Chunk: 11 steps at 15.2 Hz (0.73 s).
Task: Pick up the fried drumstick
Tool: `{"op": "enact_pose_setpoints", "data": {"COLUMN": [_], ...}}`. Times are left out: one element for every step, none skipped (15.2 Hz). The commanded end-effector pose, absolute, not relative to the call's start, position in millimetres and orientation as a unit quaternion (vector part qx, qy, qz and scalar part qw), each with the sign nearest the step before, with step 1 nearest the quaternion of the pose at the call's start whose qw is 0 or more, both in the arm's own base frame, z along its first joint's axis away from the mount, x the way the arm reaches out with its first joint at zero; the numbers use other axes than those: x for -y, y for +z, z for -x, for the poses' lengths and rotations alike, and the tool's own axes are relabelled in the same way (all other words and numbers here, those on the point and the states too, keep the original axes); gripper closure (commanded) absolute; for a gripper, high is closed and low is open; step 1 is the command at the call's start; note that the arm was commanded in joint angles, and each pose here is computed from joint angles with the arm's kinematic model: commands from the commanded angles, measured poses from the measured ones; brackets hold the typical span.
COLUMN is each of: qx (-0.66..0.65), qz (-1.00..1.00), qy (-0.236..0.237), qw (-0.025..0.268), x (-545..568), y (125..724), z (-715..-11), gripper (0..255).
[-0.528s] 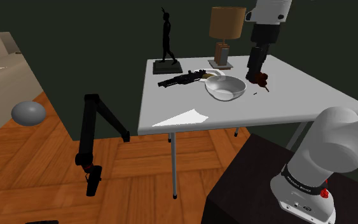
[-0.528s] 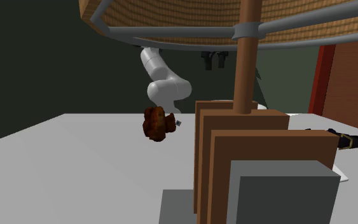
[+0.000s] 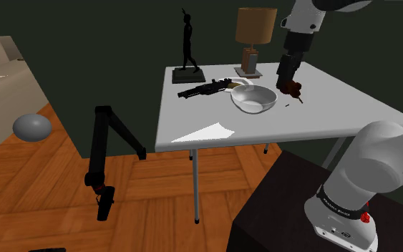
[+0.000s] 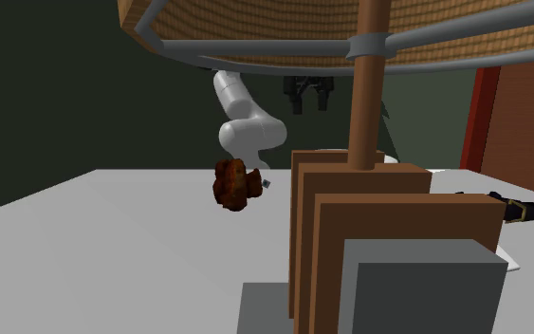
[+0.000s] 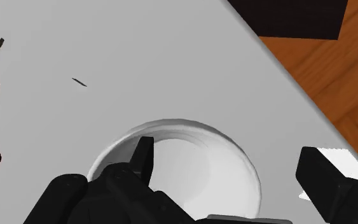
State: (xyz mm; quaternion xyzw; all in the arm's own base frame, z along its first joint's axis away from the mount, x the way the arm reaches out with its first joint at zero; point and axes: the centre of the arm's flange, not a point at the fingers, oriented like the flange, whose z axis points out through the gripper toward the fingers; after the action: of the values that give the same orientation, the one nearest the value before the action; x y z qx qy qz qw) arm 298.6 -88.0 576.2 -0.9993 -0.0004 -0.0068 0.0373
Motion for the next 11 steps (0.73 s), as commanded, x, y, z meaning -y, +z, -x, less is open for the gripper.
{"op": "enact_pose_setpoints", "data": {"qx": [-0.016,-0.024,-0.033,-0.041,-0.049,-0.057,-0.066,-0.074,-0.082,-0.090,-0.098], "qz": [0.999,0.999,0.999,0.998,0.998,0.997,0.996,0.995,0.995,0.994,0.992], "qy": [-0.018,-0.023,-0.028,-0.033,-0.038,-0.043,-0.048,-0.053,-0.059,-0.064,-0.069], "qw": [0.035,0.034,0.032,0.031,0.030,0.029,0.028,0.027,0.026,0.025,0.024], "x": [114,126,138,150,162,174,186,198,210,222,234], "y": [567,564,560,557,553,550,546,543,539,536,533], "z": [-299,-300,-301,-302,-303,-303,-303,-303,-303,-303,-302], "gripper": [0,0,0,0,0,0,0,0,0,0,0]}}
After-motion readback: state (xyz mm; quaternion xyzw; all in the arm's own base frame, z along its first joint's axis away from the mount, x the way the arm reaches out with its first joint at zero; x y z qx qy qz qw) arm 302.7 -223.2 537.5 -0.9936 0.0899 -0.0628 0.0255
